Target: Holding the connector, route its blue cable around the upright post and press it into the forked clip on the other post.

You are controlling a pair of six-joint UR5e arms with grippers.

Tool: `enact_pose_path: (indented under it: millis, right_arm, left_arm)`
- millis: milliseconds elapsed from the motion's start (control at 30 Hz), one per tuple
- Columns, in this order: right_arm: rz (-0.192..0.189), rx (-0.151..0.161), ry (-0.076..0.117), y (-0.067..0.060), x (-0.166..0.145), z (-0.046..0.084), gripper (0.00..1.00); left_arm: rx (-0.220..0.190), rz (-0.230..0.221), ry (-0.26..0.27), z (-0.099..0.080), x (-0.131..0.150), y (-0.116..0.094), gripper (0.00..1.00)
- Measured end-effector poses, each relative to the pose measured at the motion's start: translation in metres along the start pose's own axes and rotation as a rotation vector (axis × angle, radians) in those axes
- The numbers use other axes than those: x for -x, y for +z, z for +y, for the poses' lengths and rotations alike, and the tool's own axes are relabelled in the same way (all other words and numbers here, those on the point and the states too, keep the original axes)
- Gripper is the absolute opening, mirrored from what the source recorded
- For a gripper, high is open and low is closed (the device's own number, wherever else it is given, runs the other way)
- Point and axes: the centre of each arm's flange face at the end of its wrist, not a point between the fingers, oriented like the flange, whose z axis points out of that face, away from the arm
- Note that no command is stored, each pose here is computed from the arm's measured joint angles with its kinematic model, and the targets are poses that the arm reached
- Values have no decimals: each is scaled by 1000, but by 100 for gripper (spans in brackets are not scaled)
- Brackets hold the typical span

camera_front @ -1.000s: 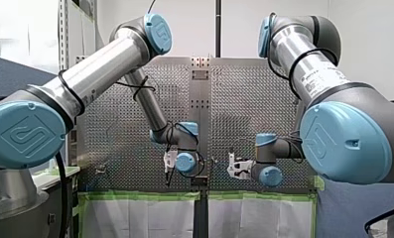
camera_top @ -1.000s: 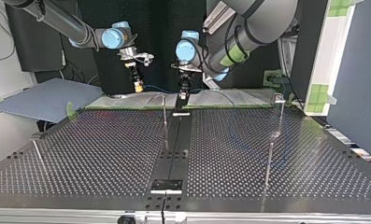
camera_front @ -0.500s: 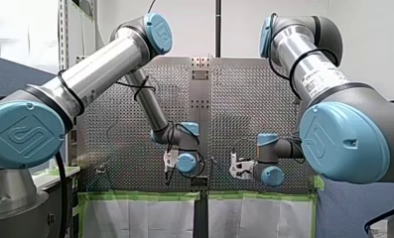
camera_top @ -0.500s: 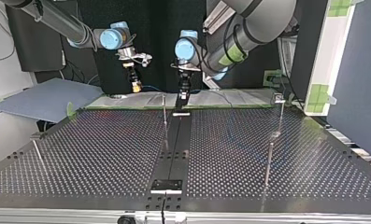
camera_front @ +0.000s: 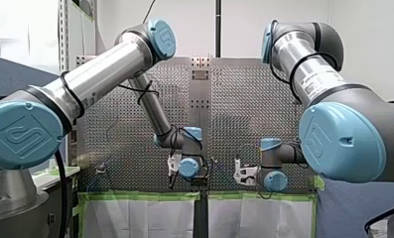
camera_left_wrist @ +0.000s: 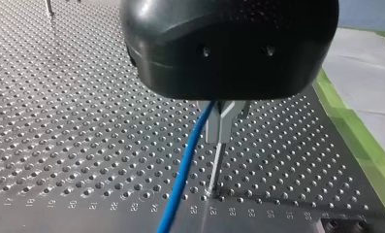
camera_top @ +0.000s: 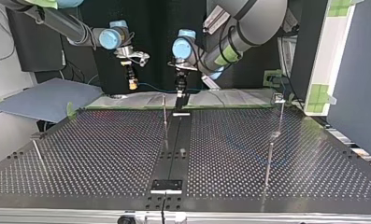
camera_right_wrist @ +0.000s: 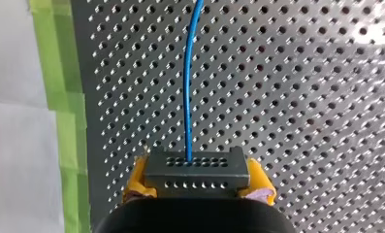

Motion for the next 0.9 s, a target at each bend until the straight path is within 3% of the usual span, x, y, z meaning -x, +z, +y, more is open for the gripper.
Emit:
enact_pose_path:
  millis: [233, 433, 600, 900]
  right_arm:
    - [3, 34, 11, 2, 2, 26, 0]
    - [12, 44, 13, 4, 1, 49, 0]
    - [26, 39, 7, 9, -3, 52, 0]
    - [30, 12, -9, 16, -7, 45, 0]
  left_arm:
    - [-13, 7, 1, -3, -9, 3, 2]
    - [-22, 10, 1, -5, -15, 5, 2]
    - [-28, 4, -3, -7, -13, 7, 2]
    - [-23, 4, -4, -4, -13, 10, 2]
